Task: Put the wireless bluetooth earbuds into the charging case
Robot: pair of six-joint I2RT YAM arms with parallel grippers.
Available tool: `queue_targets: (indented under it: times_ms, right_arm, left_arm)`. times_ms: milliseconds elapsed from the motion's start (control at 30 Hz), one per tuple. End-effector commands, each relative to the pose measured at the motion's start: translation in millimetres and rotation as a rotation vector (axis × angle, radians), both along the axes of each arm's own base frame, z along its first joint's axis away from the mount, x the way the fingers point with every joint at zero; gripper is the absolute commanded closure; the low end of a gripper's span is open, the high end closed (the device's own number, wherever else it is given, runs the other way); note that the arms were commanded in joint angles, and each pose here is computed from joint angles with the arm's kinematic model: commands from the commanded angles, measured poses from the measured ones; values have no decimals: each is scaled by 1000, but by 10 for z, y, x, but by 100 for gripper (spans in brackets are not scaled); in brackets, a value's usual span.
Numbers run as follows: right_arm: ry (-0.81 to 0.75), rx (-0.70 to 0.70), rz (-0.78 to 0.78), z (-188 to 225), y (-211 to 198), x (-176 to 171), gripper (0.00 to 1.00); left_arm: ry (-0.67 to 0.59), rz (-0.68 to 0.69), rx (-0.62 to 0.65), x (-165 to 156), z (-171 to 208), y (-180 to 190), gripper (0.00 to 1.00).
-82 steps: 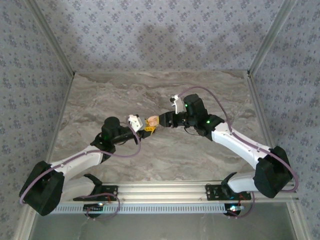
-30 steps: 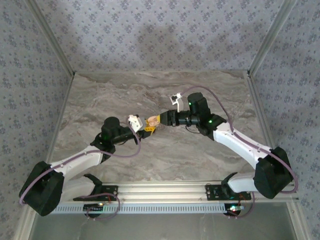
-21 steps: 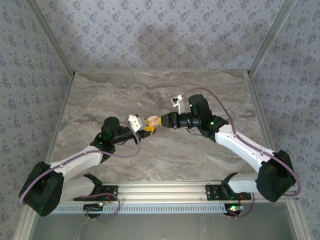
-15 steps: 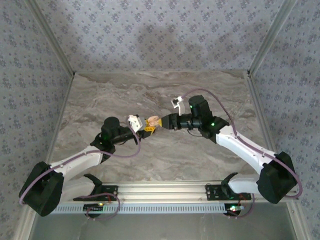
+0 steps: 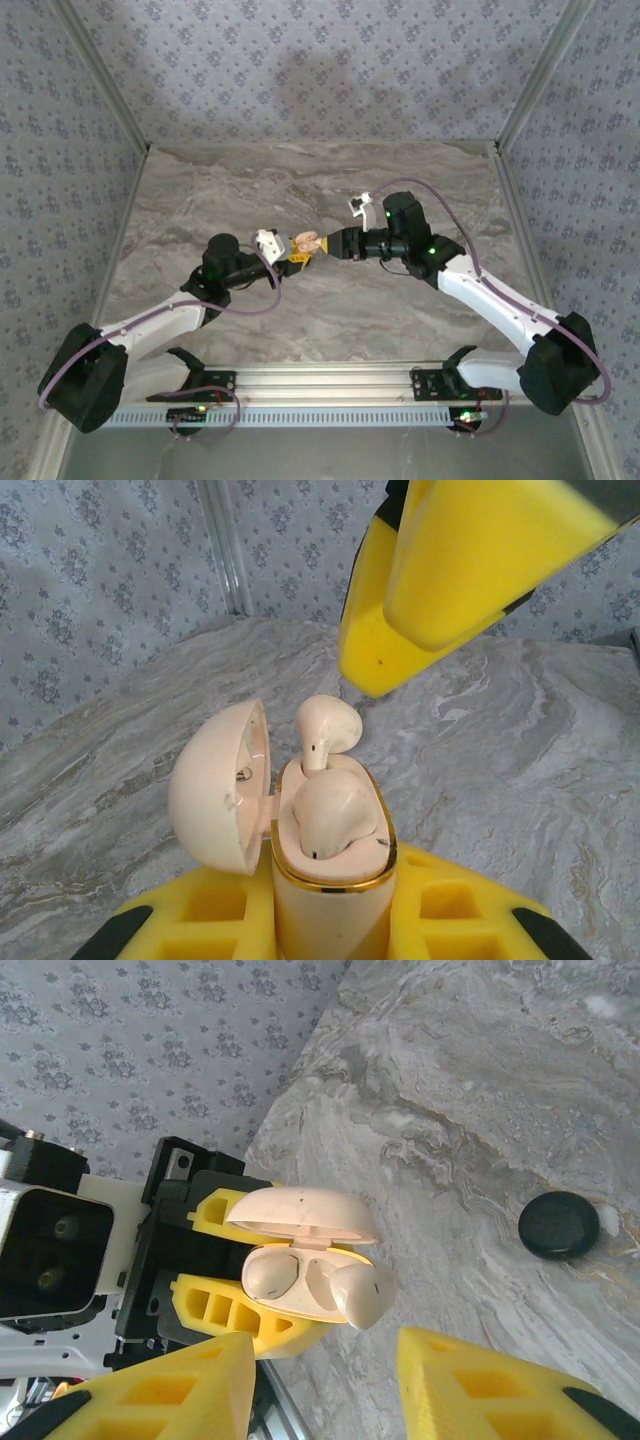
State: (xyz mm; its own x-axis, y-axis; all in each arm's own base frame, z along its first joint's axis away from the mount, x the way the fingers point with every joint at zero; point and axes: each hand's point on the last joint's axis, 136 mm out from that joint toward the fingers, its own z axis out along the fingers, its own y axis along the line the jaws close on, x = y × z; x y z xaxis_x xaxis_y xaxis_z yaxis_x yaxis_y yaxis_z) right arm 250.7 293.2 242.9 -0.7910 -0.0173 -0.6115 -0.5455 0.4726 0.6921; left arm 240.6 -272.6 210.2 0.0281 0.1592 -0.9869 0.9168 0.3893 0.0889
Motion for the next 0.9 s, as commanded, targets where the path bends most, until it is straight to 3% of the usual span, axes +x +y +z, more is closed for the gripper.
queue_targets:
  times_ms: [0, 333, 700, 867]
  right_arm:
    - [-21, 12, 26, 55, 83, 27, 57]
    - [-15, 38, 82, 91, 188, -78, 67]
    - [-23, 54, 120, 149, 242, -172, 67]
    - [-11, 12, 82, 73, 107, -215, 62]
  left_arm:
    - [-49, -10, -35, -7, 187, -17, 98]
    - [-47, -9, -31, -4, 175, -15, 98]
    - [-51, -10, -32, -2, 182, -19, 98]
    - [-51, -12, -33, -4, 182, -20, 98]
